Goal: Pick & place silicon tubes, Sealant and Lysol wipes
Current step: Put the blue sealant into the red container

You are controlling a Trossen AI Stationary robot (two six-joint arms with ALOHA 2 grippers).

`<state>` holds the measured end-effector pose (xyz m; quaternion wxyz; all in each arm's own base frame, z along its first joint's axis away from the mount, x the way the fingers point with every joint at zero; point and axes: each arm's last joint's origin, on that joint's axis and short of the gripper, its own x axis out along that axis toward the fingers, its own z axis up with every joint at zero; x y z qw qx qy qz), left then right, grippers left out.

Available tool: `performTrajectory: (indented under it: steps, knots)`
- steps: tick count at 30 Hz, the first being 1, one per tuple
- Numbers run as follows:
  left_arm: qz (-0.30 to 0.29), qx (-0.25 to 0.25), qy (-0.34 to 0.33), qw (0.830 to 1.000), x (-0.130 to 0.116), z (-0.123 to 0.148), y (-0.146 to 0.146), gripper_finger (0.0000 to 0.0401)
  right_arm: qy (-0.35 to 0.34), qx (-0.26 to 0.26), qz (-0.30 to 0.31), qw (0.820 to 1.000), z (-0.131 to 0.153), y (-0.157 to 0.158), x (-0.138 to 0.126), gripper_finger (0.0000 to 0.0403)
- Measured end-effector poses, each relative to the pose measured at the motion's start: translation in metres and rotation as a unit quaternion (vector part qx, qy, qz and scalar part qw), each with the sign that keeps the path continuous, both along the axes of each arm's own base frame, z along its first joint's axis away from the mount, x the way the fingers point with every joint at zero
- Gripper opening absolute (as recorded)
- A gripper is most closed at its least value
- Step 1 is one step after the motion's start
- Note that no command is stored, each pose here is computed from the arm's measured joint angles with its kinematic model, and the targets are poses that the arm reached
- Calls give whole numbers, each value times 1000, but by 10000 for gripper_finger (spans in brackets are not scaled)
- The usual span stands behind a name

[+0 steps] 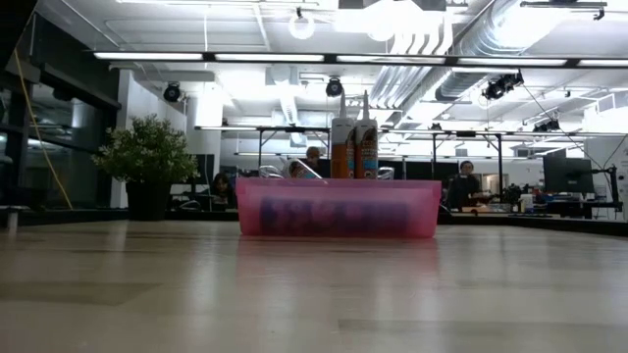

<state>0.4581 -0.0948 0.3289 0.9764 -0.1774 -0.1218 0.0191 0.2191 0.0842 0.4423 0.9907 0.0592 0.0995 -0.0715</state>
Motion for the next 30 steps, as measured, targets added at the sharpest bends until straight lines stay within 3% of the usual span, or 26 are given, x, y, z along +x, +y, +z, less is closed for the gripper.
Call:
performTrajectory:
  steps: [7,26,28,30]
  knots:
    - [6,9,1,1000,0,0,0,196,-4,14,-2,1000,0,0,0,211]
    - [-8,16,12,1000,0,-2,-1,196,5,22,-3,1000,-2,1,2,209]
    - [-13,14,17,1000,0,-2,-1,196,6,20,-4,1000,-3,1,2,232]
    - [-17,2,26,1000,1,-4,-1,191,-1,21,-14,1000,0,-1,-1,283]
